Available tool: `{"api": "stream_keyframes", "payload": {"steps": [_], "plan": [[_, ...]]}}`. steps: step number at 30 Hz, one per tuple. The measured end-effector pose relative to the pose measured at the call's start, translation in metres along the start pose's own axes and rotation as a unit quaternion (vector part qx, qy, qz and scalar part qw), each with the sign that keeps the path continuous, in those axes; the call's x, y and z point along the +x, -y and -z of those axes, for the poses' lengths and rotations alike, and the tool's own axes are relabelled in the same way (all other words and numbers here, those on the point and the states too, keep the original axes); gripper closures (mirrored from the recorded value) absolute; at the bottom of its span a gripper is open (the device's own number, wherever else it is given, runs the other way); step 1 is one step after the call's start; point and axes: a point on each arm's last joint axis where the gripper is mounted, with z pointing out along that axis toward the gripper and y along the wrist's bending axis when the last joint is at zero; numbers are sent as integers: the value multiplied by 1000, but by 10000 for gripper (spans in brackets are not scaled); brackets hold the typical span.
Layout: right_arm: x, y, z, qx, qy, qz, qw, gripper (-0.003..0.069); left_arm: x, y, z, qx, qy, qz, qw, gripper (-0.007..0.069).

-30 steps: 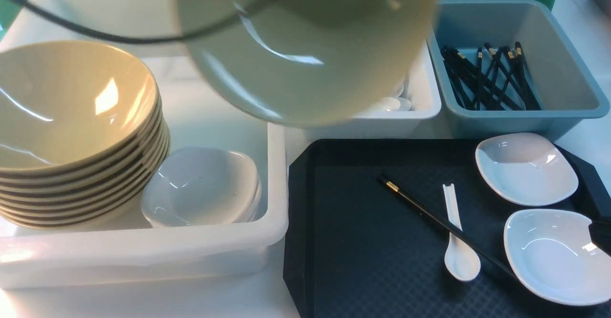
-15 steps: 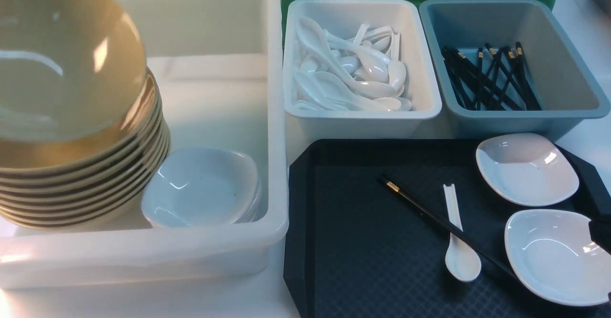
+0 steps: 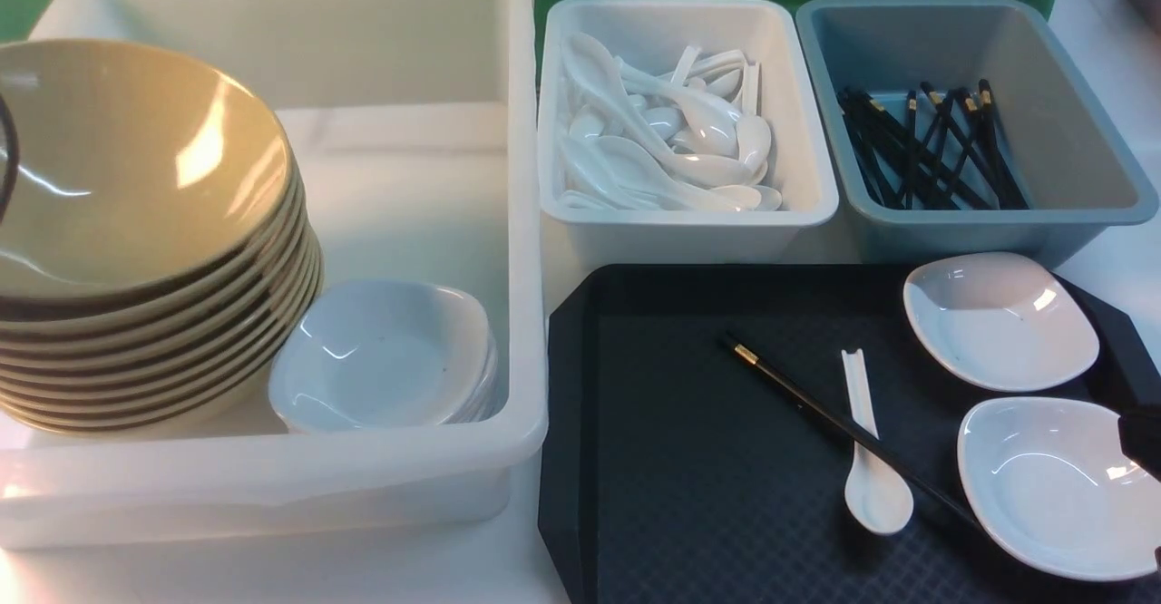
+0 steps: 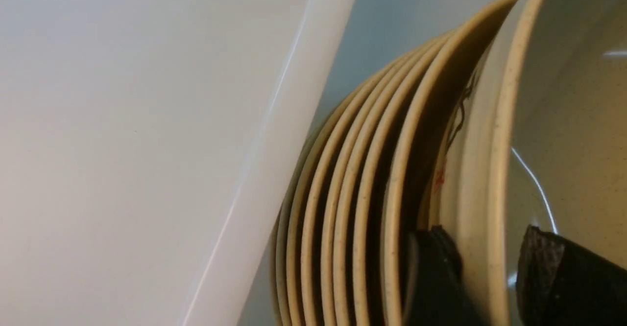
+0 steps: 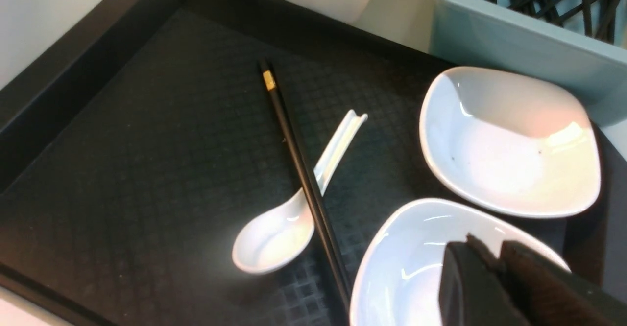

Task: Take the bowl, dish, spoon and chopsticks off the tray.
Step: Use the left arm to put the noodle bowl into the large storage box on the left, then use the right arm to grab the chopsticks

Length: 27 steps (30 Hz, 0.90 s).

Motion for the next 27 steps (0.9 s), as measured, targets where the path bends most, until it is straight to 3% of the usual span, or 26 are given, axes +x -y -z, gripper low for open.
{"api": "stream_keyframes", "payload": {"steps": [5, 12, 18, 27], "plan": [[0, 0, 0, 0, 0, -2, 1000, 540, 2, 7, 17, 4, 20, -3, 1000, 242], [0, 0, 0, 0, 2, -2, 1000, 540, 8, 22, 63, 8, 96, -25, 995, 201], [8, 0, -6, 2, 13, -32, 999, 538, 15, 42, 72, 56, 125, -49, 989, 275], [14, -1, -10, 2, 13, -52, 999, 536, 55, 55, 26, 86, 59, -107, 989, 531]]}}
